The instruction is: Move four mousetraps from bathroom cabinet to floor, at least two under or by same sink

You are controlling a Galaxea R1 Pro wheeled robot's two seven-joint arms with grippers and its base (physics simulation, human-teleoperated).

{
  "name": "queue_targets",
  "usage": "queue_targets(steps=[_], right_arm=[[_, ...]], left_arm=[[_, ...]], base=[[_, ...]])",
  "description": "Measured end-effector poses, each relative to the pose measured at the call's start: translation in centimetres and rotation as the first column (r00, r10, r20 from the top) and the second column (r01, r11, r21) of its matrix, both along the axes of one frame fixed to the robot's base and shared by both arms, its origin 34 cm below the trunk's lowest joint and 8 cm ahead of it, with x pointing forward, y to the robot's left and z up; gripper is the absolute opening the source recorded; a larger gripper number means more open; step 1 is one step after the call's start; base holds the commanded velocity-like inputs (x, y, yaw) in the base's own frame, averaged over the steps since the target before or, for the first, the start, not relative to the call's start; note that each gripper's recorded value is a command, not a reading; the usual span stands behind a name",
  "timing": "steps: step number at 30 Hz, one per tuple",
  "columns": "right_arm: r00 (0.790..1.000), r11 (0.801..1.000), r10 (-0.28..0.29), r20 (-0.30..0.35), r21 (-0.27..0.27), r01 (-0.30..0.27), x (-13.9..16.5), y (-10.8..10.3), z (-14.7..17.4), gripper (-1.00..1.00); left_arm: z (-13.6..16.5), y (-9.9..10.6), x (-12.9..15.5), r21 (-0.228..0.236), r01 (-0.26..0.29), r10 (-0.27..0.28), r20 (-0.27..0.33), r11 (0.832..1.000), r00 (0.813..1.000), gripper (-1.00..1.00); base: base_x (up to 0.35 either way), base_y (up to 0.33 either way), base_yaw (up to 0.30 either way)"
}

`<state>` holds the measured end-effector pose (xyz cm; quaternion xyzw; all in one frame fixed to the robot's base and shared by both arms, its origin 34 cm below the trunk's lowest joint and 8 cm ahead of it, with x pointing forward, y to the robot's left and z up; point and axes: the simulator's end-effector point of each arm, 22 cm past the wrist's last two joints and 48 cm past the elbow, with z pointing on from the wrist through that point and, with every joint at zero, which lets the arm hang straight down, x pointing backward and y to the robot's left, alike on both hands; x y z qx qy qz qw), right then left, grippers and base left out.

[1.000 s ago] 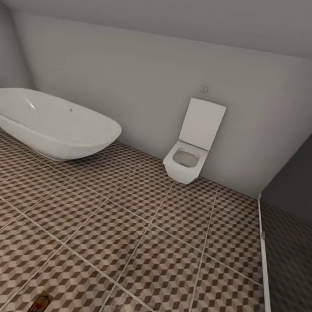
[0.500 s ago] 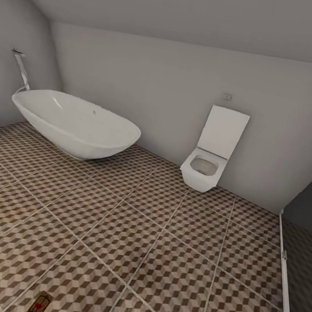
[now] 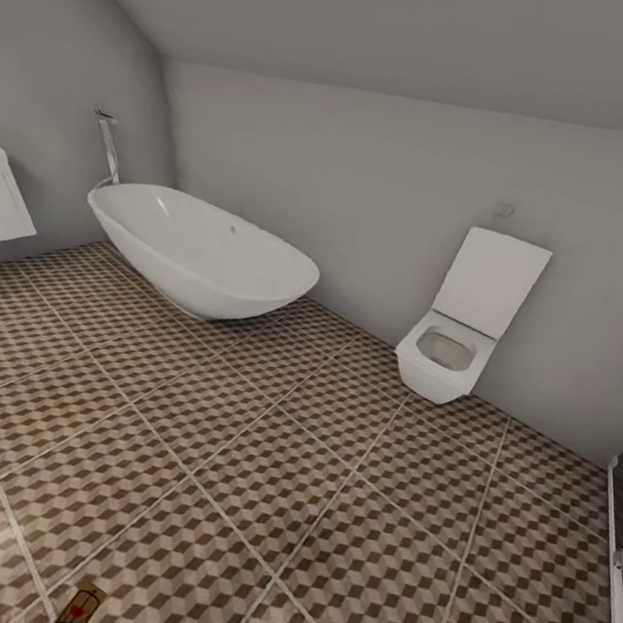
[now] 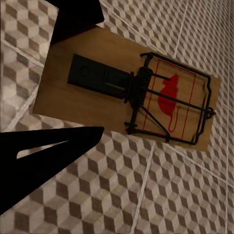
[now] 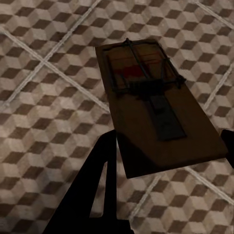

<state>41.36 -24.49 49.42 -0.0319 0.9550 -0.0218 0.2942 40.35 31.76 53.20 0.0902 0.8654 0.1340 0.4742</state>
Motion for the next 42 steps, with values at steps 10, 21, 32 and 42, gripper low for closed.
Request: queue_targets(steps=[10,21,32,42], right_arm=[[1.0,1.0,0.001,0.007,0.0,-0.001,0.23,0.02,0.19,-1.0],[1.0,1.0,0.001,0.012,0.0,-0.001,0.4,0.04,0.35,-1.0],[1.0,1.0,0.001,0.019,0.0,-0.001,0.59,0.05,0.53,-1.0],[1.0,1.0,0.001,0.025,0.0,-0.001,0.79,0.05,0.71,-1.0]], left_arm=[[0.19,0.01,0.21,0.0,-0.001,0.001,0.007,1.0,1.0,-1.0],[0.37,0.0,0.4,0.0,0.0,0.0,0.014,1.0,1.0,-1.0],[0.56,0.0,0.58,0.0,0.0,0.0,0.021,1.0,1.0,-1.0],[0.72,0.01,0.74,0.0,0.0,0.0,0.026,1.0,1.0,-1.0]], base=[[0.0,0.0,0.264],[0.0,0.0,0.269],[0.058,0.0,0.271],[0.168,0.0,0.272]])
